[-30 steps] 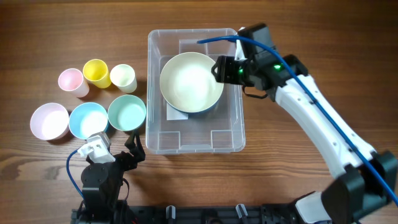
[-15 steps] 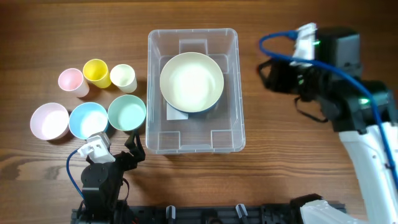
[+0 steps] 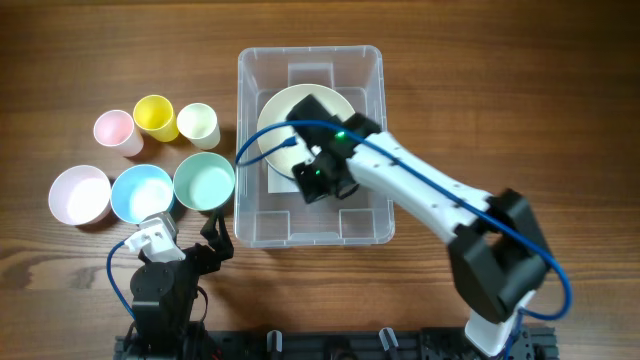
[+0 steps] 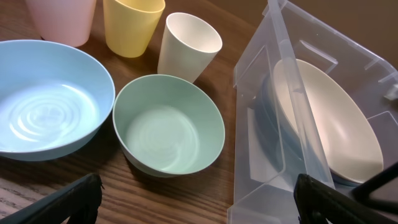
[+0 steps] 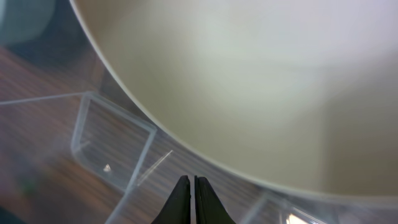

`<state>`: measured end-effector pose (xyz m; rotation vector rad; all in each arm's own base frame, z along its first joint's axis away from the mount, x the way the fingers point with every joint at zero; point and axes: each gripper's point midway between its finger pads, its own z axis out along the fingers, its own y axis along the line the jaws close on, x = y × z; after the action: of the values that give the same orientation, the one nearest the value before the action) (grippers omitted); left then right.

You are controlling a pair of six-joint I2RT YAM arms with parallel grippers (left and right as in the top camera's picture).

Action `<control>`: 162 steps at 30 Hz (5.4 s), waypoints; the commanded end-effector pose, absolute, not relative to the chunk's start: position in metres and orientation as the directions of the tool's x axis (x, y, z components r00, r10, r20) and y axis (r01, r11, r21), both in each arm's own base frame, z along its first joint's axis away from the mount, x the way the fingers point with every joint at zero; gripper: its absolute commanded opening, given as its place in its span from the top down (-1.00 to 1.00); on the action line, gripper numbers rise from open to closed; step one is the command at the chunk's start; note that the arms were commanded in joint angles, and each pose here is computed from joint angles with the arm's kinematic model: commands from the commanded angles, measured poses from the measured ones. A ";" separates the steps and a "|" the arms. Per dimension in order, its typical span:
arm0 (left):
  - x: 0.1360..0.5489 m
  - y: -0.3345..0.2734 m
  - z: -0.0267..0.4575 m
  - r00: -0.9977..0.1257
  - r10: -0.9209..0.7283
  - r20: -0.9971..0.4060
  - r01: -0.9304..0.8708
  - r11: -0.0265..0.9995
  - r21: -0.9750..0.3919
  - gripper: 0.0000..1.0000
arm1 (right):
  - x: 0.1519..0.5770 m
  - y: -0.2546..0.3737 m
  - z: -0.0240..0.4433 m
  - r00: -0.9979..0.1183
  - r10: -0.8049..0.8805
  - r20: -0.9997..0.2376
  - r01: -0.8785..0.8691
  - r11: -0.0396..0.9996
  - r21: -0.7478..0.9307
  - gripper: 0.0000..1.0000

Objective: Pack container
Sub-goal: 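Place the cream bowl onto the blue bowls in the bin, then withdraw right arm, then reach the left gripper to the pink bowl and grip its rim, then carry the pink bowl with the left gripper into the bin's near right corner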

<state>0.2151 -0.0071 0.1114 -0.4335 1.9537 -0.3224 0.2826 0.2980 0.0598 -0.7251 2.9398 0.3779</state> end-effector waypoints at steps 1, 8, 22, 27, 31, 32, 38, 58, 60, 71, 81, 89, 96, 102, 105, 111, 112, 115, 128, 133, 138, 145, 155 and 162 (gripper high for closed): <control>0.215 -0.010 0.112 -0.374 -0.437 -0.818 -0.139 0.899 -0.416 -0.99 | 0.278 0.303 0.036 -0.841 -0.525 -0.130 -0.541 0.822 0.178 0.91; 0.215 -0.010 0.112 -0.374 -0.437 -0.818 -0.139 0.899 -0.416 -0.99 | 0.337 0.287 0.029 -0.852 -0.441 -0.282 -0.459 0.888 0.000 0.91; 0.215 -0.010 0.112 -0.374 -0.437 -0.818 -0.139 0.899 -0.416 -1.00 | 0.345 0.252 0.279 -0.782 -0.152 -0.604 -0.342 0.915 0.212 0.39; 0.215 -0.010 0.112 -0.374 -0.437 -0.818 -0.139 0.899 -0.416 -0.99 | 0.341 0.107 0.371 -0.642 0.281 -0.713 0.040 0.941 0.335 -0.05; 0.215 -0.010 0.112 -0.374 -0.437 -0.818 -0.139 0.899 -0.416 -1.00 | 0.334 -0.007 0.367 -0.563 0.482 -0.671 0.336 0.876 0.346 -0.17; 0.215 -0.010 0.112 -0.374 -0.437 -0.818 -0.139 0.899 -0.416 -1.00 | 0.332 -0.031 0.358 -0.553 0.532 -0.641 0.404 0.844 0.351 -0.18; 0.215 -0.010 0.112 -0.374 -0.437 -0.818 -0.139 0.899 -0.416 -1.00 | 0.333 -0.133 0.291 -0.489 0.759 -0.431 0.678 0.641 0.360 -0.76; 0.198 -0.039 0.221 -0.267 -0.477 -0.837 0.094 0.852 -0.515 -0.99 | 0.338 -0.147 0.235 -0.530 0.803 -0.273 0.752 0.594 0.288 -1.00; 0.191 -0.025 0.248 -0.245 -0.483 -0.841 0.021 0.864 -0.502 -0.99 | 0.338 -0.147 0.235 -0.530 0.803 -0.273 0.752 0.594 0.288 -0.99; 0.260 0.080 0.304 -0.495 -0.498 -0.712 -0.581 0.799 -0.154 -1.00 | 0.338 -0.147 0.235 -0.530 0.803 -0.273 0.752 0.594 0.288 -0.99; 0.259 0.158 0.254 -0.421 -0.758 -0.499 -0.822 0.551 -0.144 -0.99 | 0.338 -0.147 0.235 -0.530 0.803 -0.273 0.752 0.594 0.288 -0.99; 0.242 0.237 0.166 -0.251 -0.959 -0.135 -0.911 0.281 -0.302 -0.95 | 0.338 -0.147 0.235 -0.530 0.803 -0.273 0.751 0.594 0.288 -1.00; 0.258 0.261 0.089 -0.317 -0.948 0.002 -0.904 0.302 -0.303 -0.83 | 0.338 -0.147 0.235 -0.530 0.803 -0.273 0.752 0.594 0.288 -0.99; 0.271 0.271 0.043 -0.355 -0.935 0.002 -0.911 0.346 -0.224 -0.57 | 0.338 -0.147 0.235 -0.530 0.803 -0.273 0.751 0.594 0.287 -1.00; 0.276 0.269 0.029 -0.380 -0.925 0.006 -0.909 0.372 -0.187 -0.29 | 0.338 -0.147 0.235 -0.530 0.803 -0.273 0.751 0.594 0.288 -0.99; 0.283 0.259 0.009 -0.437 -0.900 0.015 -0.895 0.433 -0.107 0.24 | 0.339 -0.147 0.236 -0.529 0.802 -0.277 0.750 0.594 0.290 -0.99; 0.283 0.259 0.008 -0.443 -0.897 0.009 -0.894 0.440 -0.087 0.38 | 0.339 -0.147 0.236 -0.528 0.802 -0.278 0.750 0.594 0.290 -0.99; 0.281 0.258 0.008 -0.433 -0.901 0.014 -0.899 0.431 -0.077 0.80 | 0.340 -0.148 0.236 -0.528 0.802 -0.280 0.750 0.595 0.291 -0.99; 0.276 0.266 0.165 -0.208 -0.973 -0.101 -0.909 0.231 -0.348 0.92 | 0.342 -0.149 0.237 -0.525 0.801 -0.289 0.747 0.596 0.295 -0.99; 0.322 0.171 0.250 -0.493 -0.831 -0.258 -0.632 0.546 -0.550 0.92 | 0.342 -0.149 0.237 -0.525 0.800 -0.289 0.747 0.596 0.295 -1.00; 0.352 0.033 0.284 -0.750 -0.522 -0.407 -0.286 0.810 -0.512 0.92 | 0.342 -0.149 0.237 -0.525 0.801 -0.289 0.747 0.596 0.295 -0.99; 0.360 -0.133 0.243 -0.887 -0.109 -0.449 0.014 0.965 -0.261 0.92 | 0.342 -0.149 0.237 -0.525 0.800 -0.289 0.747 0.596 0.295 -1.00; 0.345 -0.217 0.110 -0.986 0.082 -0.144 0.103 0.983 -0.149 0.92 | 0.342 -0.149 0.237 -0.525 0.800 -0.289 0.747 0.596 0.295 -0.99; 0.332 -0.248 0.102 -0.970 0.176 -0.169 0.197 0.974 -0.115 0.91 | 0.342 -0.149 0.237 -0.525 0.801 -0.289 0.747 0.596 0.295 -0.99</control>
<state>0.3370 -0.2364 0.0978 0.2436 2.9965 -0.2293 0.3399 -0.1482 0.2415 1.2328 2.4267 0.1815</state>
